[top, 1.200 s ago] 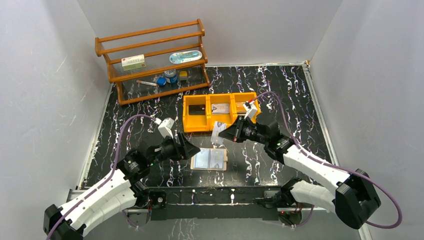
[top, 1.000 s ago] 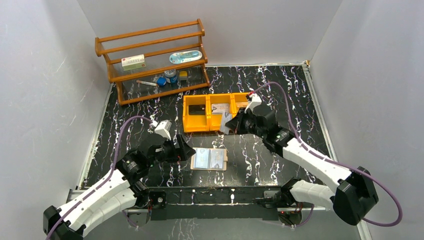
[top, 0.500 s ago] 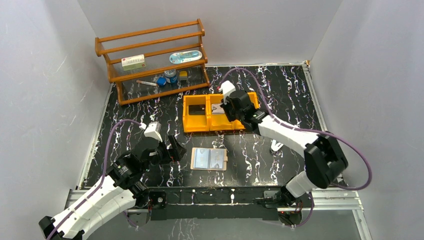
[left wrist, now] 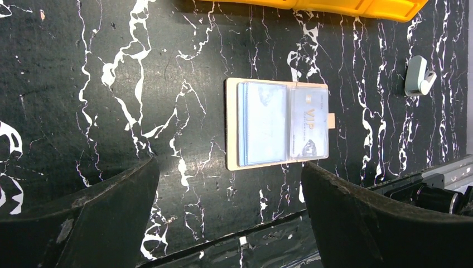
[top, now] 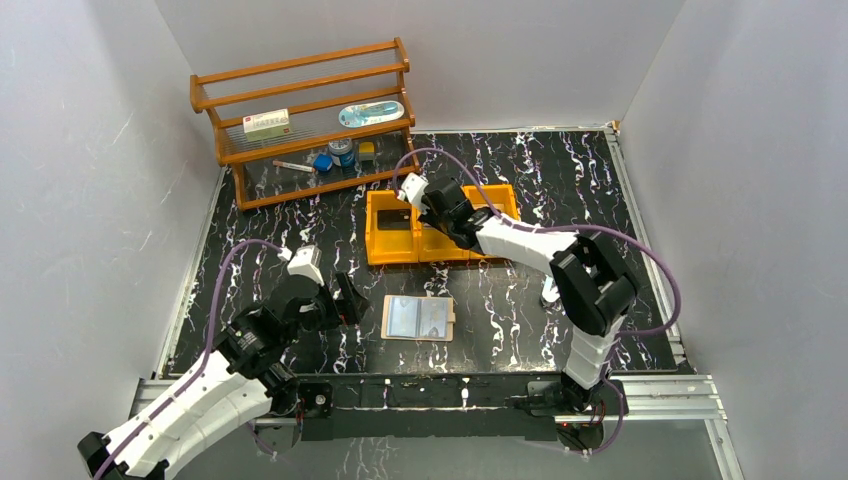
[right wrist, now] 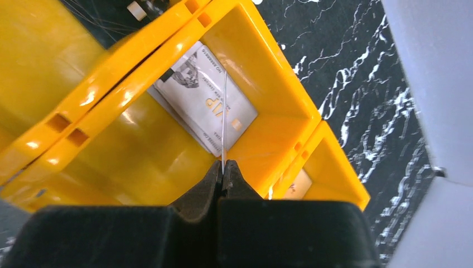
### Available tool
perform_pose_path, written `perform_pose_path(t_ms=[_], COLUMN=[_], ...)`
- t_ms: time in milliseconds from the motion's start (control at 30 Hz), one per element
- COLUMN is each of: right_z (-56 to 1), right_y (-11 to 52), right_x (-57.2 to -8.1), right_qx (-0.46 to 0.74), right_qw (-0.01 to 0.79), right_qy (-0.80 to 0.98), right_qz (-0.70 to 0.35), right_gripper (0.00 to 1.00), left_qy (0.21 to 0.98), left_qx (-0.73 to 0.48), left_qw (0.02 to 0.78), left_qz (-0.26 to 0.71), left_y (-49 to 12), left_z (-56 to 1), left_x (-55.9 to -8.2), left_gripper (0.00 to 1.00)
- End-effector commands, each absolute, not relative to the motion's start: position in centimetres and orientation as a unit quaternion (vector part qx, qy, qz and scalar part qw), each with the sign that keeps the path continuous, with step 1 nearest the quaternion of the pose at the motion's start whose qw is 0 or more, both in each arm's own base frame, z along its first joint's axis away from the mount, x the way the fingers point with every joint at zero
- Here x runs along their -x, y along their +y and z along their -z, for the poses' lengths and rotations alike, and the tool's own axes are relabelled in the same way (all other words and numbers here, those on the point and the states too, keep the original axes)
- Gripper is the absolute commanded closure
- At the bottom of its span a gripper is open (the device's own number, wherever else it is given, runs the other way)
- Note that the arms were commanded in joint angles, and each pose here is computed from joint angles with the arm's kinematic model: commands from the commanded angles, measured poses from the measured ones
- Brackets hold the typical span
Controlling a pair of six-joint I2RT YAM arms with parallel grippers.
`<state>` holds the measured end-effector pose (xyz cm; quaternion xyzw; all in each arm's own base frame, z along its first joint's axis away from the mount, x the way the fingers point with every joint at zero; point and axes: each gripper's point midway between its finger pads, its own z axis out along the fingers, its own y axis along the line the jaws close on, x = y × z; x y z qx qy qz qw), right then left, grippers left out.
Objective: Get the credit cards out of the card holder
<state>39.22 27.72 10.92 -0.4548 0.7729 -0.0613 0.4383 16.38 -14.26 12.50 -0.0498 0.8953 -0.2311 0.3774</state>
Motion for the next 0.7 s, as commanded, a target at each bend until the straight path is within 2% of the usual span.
perform_pose_path(t_ms=[0, 367, 567, 667], right_z=[-13.3, -10.2, -9.0, -8.9], right_y=[29.0, 29.4, 29.8, 30.0], right_x=[-42.2, -44.4, -44.3, -44.0], right_qx=[0.495, 0.567, 0.576, 0.570], right_qw=[0.465, 0.422, 0.425, 0.429], right_qy=[0.725, 0.678, 0.672, 0.677], right_qz=[0.118, 0.199, 0.189, 0.179], right_gripper=[1.00, 0.98, 0.88, 0.87], left_qy=[0.887, 0.876, 0.875, 0.876], left_qx=[0.058, 0.065, 0.067, 0.065], left_qw=[0.397, 0.413, 0.412, 0.410], left_qz=[0.230, 0.240, 0.245, 0.245], left_y=[-13.7, -13.5, -13.5, -13.6], left_z=[-13.7, -14.3, -14.3, -14.2], left_x=[-16.7, -16.8, -16.7, -16.6], left_gripper=[0.02, 0.02, 0.02, 0.02])
